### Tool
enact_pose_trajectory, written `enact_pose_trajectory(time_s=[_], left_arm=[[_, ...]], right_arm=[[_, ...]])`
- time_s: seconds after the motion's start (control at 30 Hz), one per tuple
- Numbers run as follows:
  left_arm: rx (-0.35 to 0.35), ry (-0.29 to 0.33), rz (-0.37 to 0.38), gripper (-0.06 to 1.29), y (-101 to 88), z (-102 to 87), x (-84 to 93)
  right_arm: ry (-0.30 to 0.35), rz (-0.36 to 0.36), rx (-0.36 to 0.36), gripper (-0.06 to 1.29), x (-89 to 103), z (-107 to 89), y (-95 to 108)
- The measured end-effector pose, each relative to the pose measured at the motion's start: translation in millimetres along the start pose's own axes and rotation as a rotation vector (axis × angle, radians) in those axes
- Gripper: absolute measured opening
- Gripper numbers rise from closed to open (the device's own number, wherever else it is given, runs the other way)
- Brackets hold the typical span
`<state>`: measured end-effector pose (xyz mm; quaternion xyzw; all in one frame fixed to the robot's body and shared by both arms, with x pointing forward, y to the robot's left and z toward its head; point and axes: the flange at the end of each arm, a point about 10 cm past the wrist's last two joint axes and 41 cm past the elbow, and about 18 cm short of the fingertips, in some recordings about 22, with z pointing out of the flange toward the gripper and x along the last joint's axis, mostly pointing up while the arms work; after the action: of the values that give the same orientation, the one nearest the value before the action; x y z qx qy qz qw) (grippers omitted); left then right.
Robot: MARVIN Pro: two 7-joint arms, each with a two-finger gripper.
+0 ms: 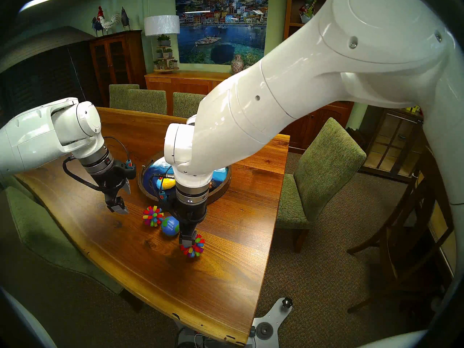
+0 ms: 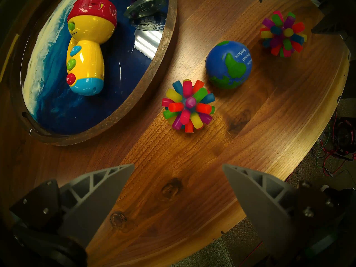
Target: Put toys in center tray
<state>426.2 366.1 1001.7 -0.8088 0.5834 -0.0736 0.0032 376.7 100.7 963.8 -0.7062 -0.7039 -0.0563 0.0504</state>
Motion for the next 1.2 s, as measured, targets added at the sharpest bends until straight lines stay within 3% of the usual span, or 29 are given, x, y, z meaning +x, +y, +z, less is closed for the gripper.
enact_pose_trajectory(time_s=[0.4,0.63,1.2], left_arm=[[0.001,0.0,0.0,1.23,0.1,-0.2,-0.1],[0.001,0.0,0.0,1.23,0.1,-0.2,-0.1],[0.001,0.0,0.001,1.23,0.2,-0.3,-0.1]], right_arm=[[-0.005,-0.002,0.054,1.21,-4.7,-3.4,6],[-0.011,0.002,0.066,1.21,-8.7,4.9,15],[0.002,-0.028,0.131,1.21,1.2,18.4,11]])
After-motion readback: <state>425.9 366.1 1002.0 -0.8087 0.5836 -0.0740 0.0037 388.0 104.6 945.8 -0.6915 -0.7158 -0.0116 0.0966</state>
